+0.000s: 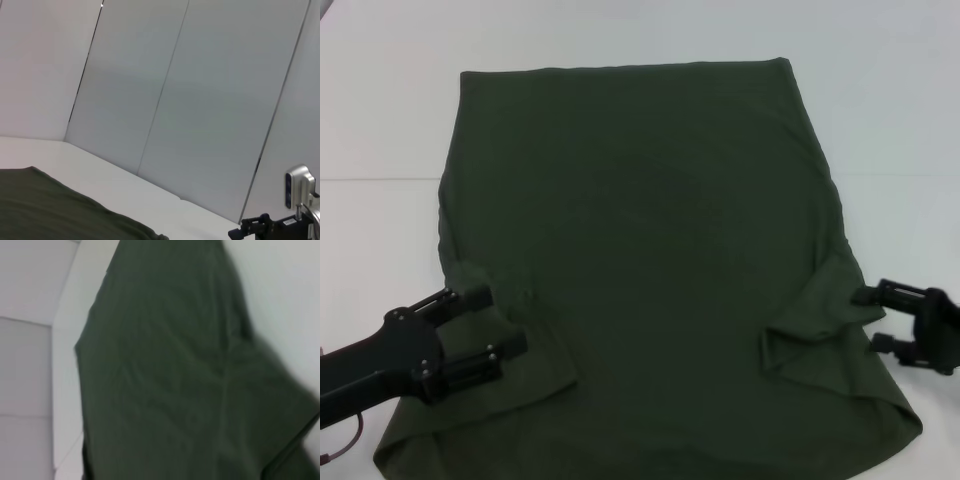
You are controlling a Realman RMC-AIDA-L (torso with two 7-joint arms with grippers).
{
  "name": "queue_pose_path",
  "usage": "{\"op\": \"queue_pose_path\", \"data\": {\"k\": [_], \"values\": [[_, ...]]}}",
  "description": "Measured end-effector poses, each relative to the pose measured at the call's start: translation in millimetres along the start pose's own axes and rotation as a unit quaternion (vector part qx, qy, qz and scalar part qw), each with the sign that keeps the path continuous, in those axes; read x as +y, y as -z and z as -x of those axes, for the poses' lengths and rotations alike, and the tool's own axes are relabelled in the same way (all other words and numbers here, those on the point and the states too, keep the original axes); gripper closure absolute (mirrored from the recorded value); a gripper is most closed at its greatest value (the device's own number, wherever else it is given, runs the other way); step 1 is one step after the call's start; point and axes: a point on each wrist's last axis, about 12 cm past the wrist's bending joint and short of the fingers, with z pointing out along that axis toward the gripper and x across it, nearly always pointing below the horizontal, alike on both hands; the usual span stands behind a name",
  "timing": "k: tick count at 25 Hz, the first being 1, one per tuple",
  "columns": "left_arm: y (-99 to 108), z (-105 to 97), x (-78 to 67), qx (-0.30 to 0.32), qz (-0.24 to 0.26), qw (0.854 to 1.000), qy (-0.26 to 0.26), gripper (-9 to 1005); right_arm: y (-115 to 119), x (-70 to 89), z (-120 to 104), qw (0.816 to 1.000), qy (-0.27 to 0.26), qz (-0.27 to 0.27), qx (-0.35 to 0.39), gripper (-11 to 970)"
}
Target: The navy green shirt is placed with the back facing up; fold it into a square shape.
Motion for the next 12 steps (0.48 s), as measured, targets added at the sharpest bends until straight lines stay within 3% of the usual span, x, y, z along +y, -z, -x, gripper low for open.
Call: {"op": "queue_pose_path", "data": {"k": [4, 12], "values": [[-1, 0, -0.1, 0.001, -0.001, 1.0, -0.002, 105, -9, -0.9, -15, 1.0, -0.013, 0.014, 0.019, 63], [-4, 1, 0.1, 0.0, -0.005, 1.0, -0.007, 104, -20, -0.7, -21, 1.0, -0.009, 0.016, 0.017, 24]]}}
